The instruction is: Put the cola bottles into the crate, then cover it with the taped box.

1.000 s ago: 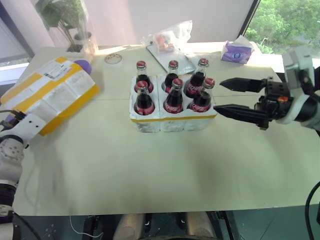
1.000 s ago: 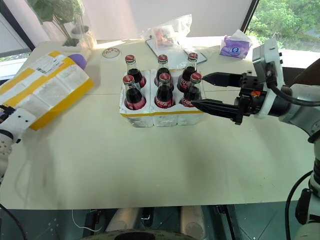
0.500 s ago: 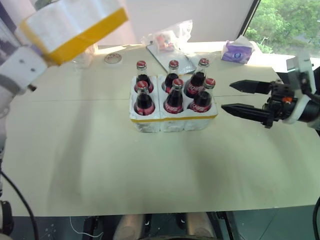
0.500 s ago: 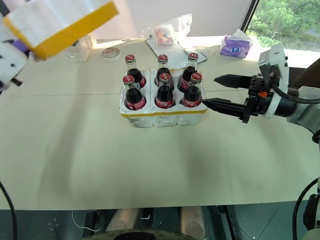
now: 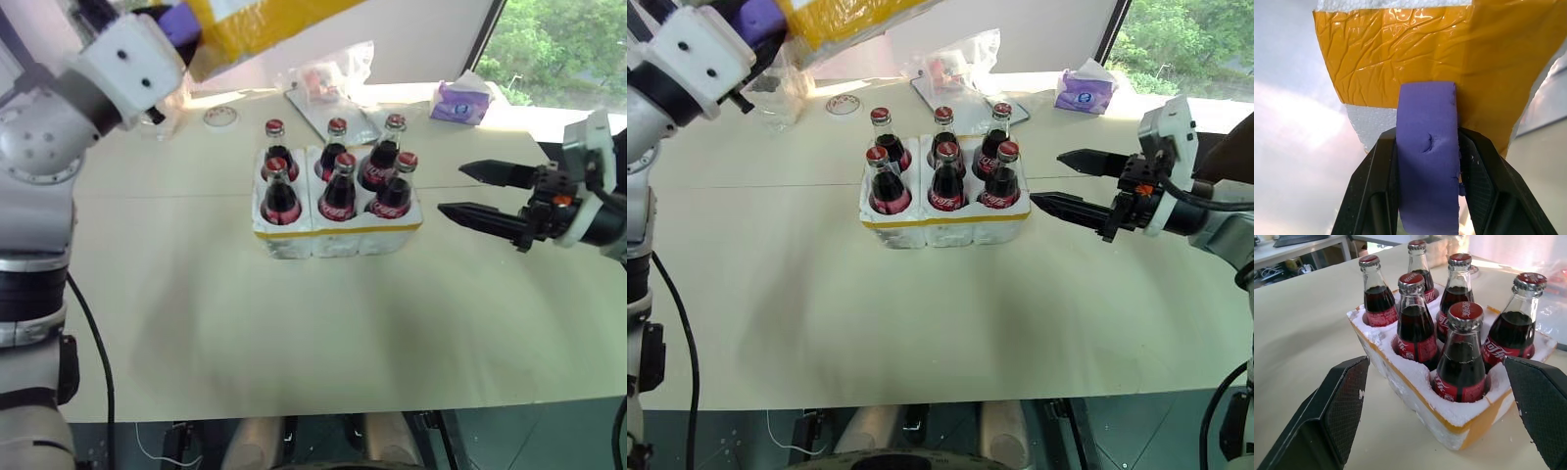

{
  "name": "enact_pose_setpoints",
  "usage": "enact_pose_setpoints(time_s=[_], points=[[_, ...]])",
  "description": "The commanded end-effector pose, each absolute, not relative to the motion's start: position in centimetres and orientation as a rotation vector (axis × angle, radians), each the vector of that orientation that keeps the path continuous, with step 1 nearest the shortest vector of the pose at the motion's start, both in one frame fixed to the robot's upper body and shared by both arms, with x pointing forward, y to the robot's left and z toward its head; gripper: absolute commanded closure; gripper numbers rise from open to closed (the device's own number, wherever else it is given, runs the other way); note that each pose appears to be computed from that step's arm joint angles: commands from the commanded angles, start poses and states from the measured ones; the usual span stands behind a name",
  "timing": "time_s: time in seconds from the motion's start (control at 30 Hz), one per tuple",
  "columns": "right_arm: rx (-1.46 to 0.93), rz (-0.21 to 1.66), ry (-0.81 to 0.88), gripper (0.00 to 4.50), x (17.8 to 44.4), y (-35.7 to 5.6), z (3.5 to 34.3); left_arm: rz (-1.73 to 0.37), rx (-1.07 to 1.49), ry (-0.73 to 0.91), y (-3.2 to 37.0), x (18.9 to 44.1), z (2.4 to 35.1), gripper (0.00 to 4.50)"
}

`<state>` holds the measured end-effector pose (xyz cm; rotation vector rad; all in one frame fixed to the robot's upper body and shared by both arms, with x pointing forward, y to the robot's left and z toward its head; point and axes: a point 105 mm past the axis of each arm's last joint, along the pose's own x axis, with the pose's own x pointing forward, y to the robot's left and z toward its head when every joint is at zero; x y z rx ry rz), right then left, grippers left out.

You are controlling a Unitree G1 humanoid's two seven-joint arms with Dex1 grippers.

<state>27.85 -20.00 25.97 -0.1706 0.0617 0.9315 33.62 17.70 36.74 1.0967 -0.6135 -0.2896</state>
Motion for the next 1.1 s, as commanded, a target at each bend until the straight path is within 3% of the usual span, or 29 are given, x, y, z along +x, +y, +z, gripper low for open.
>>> enact_pose_setpoints(time_s=[0.03, 0.47, 0.7, 1.1], points=[[-0.208, 0.913, -0.003, 0.00, 27.3, -20.3, 27.3, -0.329, 1.146, -0.723, 17.1, 32.3, 38.4, 2.77], [-0.199, 0.873, 0.019, 0.00, 27.7, -21.5, 26.8, -0.678, 1.450, -0.847, 16.3, 31.2, 34.3, 2.77], [-0.197, 0.871, 0.013, 0.00, 27.8, -21.5, 27.1, -0.690, 1.573, -0.922, 16.5, 32.2, 33.2, 2.77], [-0.203, 0.841, 0.013, 0.00, 27.4, -22.0, 27.2, -0.553, 1.533, -1.065, 17.1, 32.9, 35.6, 2.77]])
